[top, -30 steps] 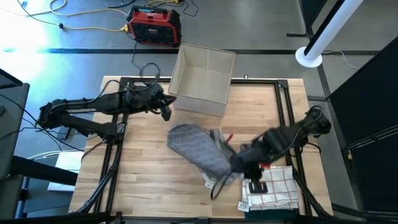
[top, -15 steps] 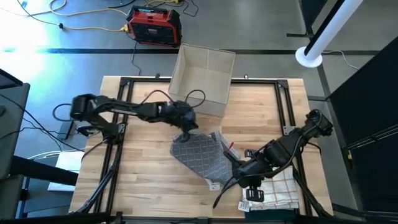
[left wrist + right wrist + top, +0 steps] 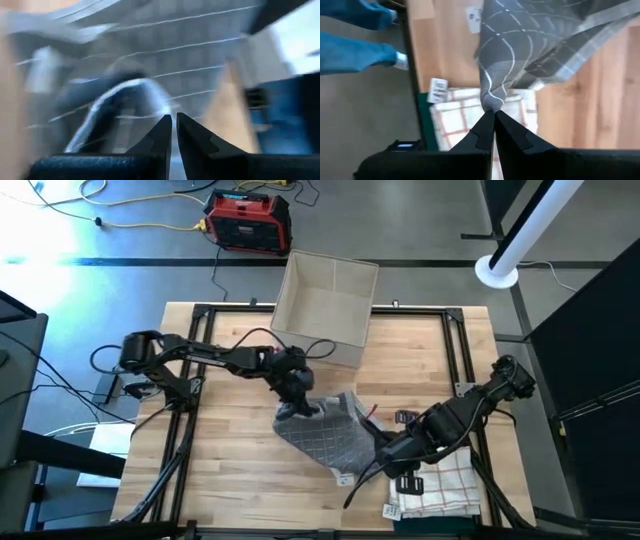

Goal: Fold towel
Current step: Fold the gray patterned towel

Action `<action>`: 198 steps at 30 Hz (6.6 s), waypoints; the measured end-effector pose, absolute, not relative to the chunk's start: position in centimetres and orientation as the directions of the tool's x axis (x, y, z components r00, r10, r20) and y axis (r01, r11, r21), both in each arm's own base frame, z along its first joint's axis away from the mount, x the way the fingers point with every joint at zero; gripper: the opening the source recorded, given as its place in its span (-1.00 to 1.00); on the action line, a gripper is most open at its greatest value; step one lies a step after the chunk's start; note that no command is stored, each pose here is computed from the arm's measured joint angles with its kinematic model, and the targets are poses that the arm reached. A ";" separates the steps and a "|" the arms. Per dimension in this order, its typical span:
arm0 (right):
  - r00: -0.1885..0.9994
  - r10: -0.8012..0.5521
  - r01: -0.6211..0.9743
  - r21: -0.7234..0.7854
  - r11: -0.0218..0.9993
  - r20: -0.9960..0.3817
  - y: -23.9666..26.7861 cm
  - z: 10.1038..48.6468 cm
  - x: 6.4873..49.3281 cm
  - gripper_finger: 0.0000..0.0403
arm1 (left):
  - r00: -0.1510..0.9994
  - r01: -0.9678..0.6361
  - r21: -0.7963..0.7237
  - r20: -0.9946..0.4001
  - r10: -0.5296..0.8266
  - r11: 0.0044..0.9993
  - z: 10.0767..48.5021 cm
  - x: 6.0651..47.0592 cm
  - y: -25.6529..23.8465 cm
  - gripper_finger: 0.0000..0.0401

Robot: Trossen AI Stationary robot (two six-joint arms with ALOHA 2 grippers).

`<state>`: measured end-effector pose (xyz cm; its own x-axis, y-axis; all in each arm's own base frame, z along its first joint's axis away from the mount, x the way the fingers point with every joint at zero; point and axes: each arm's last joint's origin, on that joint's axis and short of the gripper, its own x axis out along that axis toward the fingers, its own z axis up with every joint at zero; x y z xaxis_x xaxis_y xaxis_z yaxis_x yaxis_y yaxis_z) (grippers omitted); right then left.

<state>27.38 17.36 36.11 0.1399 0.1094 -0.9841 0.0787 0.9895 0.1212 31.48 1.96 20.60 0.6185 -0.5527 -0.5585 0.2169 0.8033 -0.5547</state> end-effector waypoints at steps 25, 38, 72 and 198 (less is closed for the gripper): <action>0.282 -0.099 0.230 -0.033 0.973 -0.954 17.5 36.2 27.4 -1.00 | 0.745 -0.045 -0.276 -0.649 -0.151 0.960 23.4 30.1 1.3 -0.71; 0.363 -0.150 0.208 -0.077 0.975 -0.919 18.5 36.4 27.1 -1.00 | 0.864 0.027 -0.397 -0.452 -0.220 0.918 24.3 32.4 -3.4 -0.03; 0.376 -0.199 0.244 -0.111 0.963 -0.905 18.1 36.4 27.2 -1.00 | 0.789 0.144 -0.080 -0.592 -0.163 0.986 22.4 32.2 -3.6 -0.19; 0.141 -0.040 -0.051 -0.047 0.998 -0.989 16.8 27.1 36.5 -1.00 | 0.458 -0.110 -0.512 -0.787 -0.414 0.852 16.5 15.5 -5.8 -0.01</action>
